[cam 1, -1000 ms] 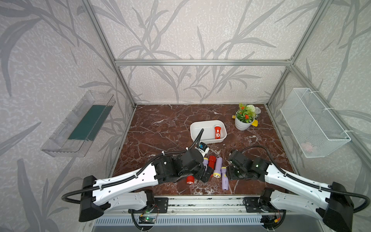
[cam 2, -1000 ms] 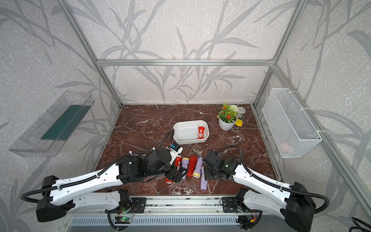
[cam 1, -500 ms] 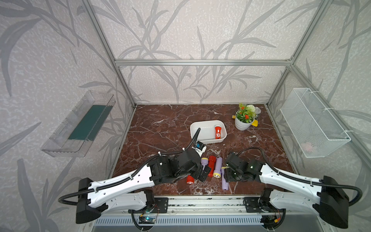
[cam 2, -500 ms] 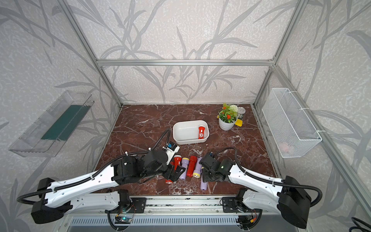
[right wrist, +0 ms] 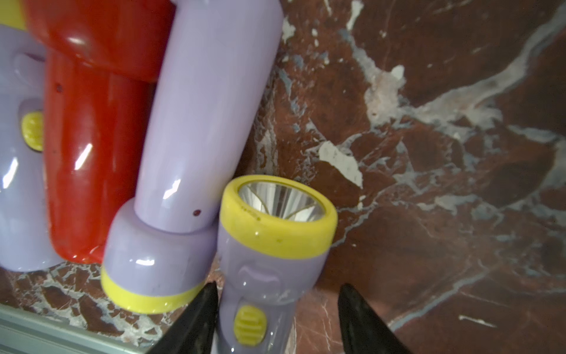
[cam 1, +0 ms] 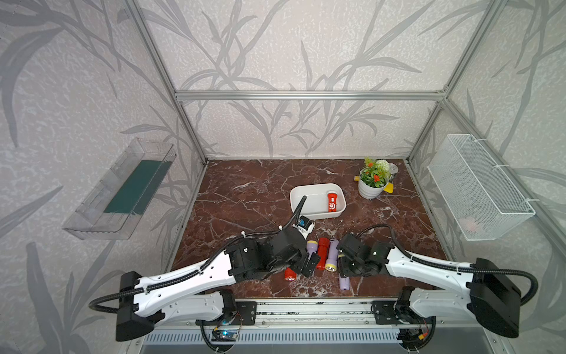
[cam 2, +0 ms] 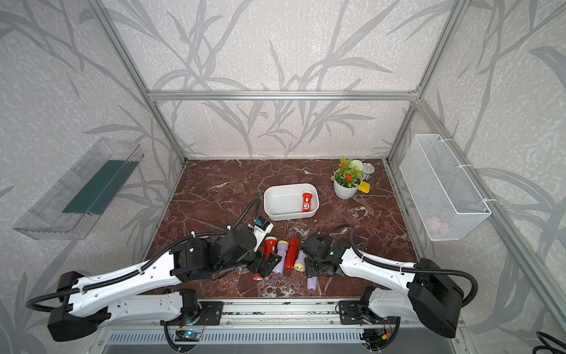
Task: Put the flashlights into the storage boxes
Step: Pick up the flashlight from the center of the board.
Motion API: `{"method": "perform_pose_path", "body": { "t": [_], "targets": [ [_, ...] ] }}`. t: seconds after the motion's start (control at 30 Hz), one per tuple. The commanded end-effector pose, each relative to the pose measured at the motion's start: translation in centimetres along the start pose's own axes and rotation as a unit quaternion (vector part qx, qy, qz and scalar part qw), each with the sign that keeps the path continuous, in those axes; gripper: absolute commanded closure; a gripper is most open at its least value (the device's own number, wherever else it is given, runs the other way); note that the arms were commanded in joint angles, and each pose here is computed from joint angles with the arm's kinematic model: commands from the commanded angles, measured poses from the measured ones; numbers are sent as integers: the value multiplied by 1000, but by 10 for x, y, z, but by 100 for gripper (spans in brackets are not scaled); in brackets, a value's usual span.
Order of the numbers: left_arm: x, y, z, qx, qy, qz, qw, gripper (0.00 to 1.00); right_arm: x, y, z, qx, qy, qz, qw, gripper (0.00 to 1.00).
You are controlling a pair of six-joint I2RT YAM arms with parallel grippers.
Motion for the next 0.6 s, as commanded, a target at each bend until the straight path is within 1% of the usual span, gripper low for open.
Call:
{"method": "perform_pose_path", "body": {
  "t": [0.0,0.23,0.37,0.57],
  "targets": [
    [8,-2,5,0,7,-17,1000,1,-2,8,5,10,4,9,1000,38],
    [12,-3,8,-2,6,-21,1000,1,-4,13,5,16,4,23,1000,46],
    [14,-5,8,-5,6,-23,1000,1,-5,14,4,20,3,31,999,49],
    [17,-6,9,-10,5,-27,1000,1,-6,14,4,27,1,44,999,58]
  ]
}}
Point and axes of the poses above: each gripper's point midway between its finger pads, its own y axis out along the fingers, its own x axis along the line the jaws close on, z = x × y, the point moved 2 cm from there along -y, back along the fingers, and after that the axes turned 3 degrees about -y, right-handed, at the moved point
